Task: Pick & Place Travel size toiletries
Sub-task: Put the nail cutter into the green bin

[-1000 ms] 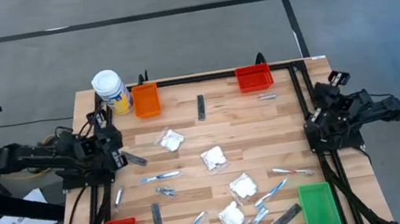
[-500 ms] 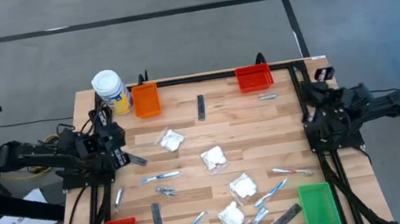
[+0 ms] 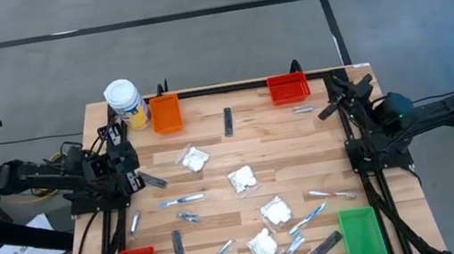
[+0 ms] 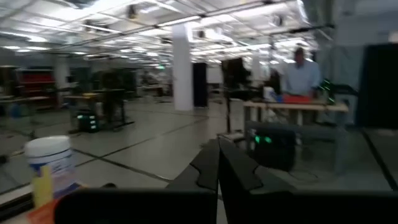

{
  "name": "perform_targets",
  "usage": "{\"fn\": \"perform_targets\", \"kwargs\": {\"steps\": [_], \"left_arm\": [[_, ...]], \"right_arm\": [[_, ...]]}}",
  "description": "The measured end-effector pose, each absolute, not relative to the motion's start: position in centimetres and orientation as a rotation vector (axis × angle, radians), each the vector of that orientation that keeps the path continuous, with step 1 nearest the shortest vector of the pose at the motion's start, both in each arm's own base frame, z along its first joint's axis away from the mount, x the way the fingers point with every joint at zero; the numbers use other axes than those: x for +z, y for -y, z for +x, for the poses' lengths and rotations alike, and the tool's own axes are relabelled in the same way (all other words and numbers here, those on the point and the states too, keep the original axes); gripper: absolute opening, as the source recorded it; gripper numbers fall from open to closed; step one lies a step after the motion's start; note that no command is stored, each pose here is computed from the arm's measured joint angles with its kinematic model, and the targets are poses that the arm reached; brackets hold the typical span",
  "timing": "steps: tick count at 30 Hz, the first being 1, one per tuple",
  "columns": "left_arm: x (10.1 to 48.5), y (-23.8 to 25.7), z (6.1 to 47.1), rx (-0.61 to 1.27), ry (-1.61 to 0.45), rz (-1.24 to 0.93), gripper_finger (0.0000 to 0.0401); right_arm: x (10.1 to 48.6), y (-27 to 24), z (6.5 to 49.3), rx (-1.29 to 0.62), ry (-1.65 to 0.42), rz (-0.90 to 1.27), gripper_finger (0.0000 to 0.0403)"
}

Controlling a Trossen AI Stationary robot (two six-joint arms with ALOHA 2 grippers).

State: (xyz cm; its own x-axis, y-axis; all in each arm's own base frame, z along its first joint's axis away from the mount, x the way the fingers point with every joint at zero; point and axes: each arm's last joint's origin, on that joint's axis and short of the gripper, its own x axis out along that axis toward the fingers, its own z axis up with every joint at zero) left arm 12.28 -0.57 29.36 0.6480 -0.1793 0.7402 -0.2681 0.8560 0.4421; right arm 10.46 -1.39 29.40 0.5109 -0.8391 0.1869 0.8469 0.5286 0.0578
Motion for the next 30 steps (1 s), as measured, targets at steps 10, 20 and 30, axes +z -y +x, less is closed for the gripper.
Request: {"fn": "perform_targets", "kwargs": {"steps": [10,20,30], "left_arm": [[29.2,0.3,12.6,0.117,0.835,0.473,0.0008],[29.3,0.2,14.2,0.133,0.778,0.459,0.0008],[29.5,0.1,15.8,0.163,0.723,0.445,0.0008]], "right_arm": [[29.3,1.4,10.5,-1.024,0.207,-0.011,0.0],[29.2,1.4,10.4,-1.039,0.197,-0.012,0.0],[29.0,1.5,10.1,-1.18,0.144,0.02,0.0]]}}
